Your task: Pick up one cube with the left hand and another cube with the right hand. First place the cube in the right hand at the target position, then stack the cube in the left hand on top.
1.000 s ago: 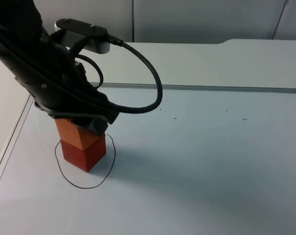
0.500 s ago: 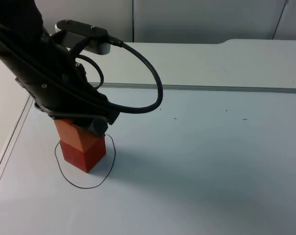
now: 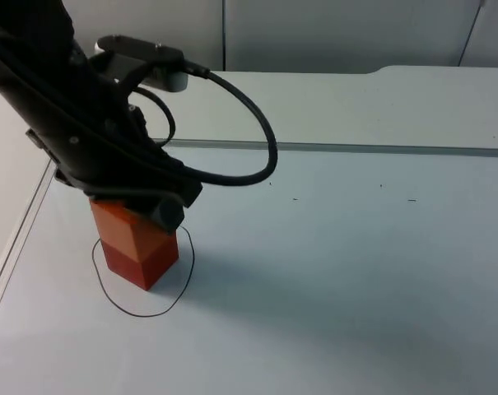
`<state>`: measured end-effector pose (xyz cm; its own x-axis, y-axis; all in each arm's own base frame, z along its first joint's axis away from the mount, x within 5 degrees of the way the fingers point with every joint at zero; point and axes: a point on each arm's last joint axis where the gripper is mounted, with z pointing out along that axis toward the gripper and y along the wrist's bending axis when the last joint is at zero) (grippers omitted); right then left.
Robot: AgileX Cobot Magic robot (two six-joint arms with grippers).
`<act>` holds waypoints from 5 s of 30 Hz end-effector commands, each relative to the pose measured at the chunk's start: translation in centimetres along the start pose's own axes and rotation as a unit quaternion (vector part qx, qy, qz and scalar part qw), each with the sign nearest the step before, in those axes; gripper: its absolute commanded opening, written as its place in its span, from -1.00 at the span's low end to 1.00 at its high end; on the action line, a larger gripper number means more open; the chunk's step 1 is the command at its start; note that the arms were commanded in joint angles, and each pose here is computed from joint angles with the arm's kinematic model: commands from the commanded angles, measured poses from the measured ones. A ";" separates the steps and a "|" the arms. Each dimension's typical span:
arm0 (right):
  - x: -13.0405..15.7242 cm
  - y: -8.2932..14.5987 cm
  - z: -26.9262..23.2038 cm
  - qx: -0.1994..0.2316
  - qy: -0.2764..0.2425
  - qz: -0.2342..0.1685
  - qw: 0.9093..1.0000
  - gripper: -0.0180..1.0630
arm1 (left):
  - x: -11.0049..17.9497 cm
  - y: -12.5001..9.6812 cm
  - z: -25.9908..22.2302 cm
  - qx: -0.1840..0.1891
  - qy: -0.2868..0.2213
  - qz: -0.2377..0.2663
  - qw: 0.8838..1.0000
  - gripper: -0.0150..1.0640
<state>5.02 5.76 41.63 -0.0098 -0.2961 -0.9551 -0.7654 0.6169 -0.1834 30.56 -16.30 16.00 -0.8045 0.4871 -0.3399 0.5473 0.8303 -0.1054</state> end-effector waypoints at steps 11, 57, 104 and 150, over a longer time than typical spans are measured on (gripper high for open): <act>-0.2 -0.1 0.1 0.007 -0.019 -0.001 1.000 0.49 | -4.9 -2.2 -12.7 0.039 -0.099 0.024 0.994 0.16; 8.3 1.8 0.6 -0.016 0.043 0.017 0.999 0.49 | 22.5 -6.7 -26.2 -0.026 -0.381 0.171 0.908 0.15; 14.0 3.1 -6.1 -0.016 0.115 0.101 0.988 0.49 | 29.2 -4.3 -22.9 -0.106 -0.362 0.007 0.926 0.98; 15.0 3.3 -4.9 -0.016 0.122 0.116 0.986 0.98 | 29.2 -4.0 -22.9 -0.114 -0.363 -0.015 0.925 0.98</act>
<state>-0.83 -0.23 27.95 -0.3439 -0.3256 -0.8808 -0.7456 0.6649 0.0453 -0.40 0.82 27.89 -0.4122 0.2359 -0.8800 0.4012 0.9142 0.0572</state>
